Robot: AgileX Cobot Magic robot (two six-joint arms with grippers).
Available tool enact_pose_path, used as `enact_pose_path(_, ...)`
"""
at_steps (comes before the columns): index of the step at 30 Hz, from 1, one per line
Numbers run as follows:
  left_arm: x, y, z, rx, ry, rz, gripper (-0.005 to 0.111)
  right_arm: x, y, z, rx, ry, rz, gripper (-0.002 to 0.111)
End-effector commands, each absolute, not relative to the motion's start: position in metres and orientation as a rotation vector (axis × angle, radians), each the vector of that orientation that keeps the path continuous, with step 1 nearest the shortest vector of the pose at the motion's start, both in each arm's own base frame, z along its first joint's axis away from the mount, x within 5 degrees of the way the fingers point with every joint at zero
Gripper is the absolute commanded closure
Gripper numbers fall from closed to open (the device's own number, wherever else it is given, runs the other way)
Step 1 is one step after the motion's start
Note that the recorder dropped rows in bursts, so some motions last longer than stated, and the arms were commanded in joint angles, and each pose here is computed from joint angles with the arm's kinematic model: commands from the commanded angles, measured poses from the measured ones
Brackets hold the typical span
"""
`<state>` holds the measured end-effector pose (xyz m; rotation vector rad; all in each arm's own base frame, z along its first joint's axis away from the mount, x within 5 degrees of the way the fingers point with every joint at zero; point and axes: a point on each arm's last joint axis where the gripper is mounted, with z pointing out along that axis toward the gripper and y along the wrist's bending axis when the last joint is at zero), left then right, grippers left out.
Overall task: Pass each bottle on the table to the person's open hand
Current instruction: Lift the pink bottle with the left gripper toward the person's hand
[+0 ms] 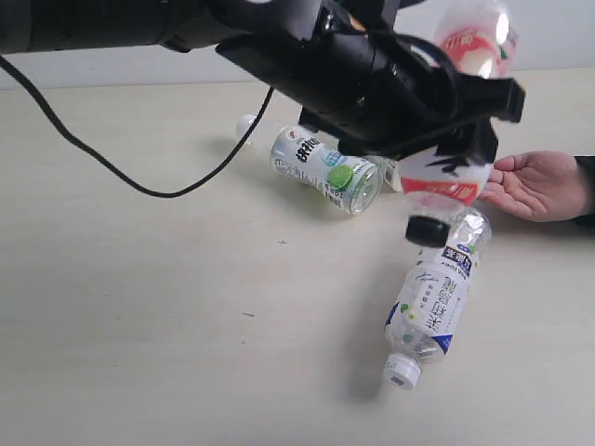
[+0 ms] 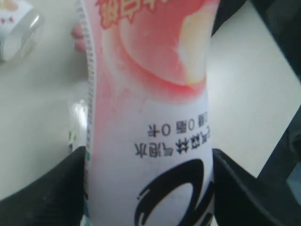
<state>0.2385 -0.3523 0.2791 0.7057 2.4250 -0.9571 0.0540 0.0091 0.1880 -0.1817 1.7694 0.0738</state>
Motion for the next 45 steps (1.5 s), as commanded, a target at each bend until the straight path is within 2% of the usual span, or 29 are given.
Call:
enact_pose_path(1,0.248,-0.369,0.286,0.599,2.383,-1.067,0.107,0.054,0.009,0.187,-0.175,1.760,0.070,0.108)
enact_pose_path(6,0.266,-0.388,0.274,0.470,2.341,-1.130,0.107,0.054,0.009,0.187,-0.175,1.760,0.070,0.108)
enact_pose_path(22,0.310,-0.449,0.208,0.136,2.383,-1.366,0.107,0.054,0.009,0.187,-0.175,1.760,0.070,0.108)
enact_pose_path(31,0.319,-0.459,0.169,0.057,2.426,-1.360,0.107,0.054,0.009,0.188,-0.174,1.758,0.070,0.108)
enact_pose_path(45,0.324,-0.473,0.151,0.053,2.446,-1.419,0.107,0.054,0.009,0.188,-0.174,1.758,0.070,0.108)
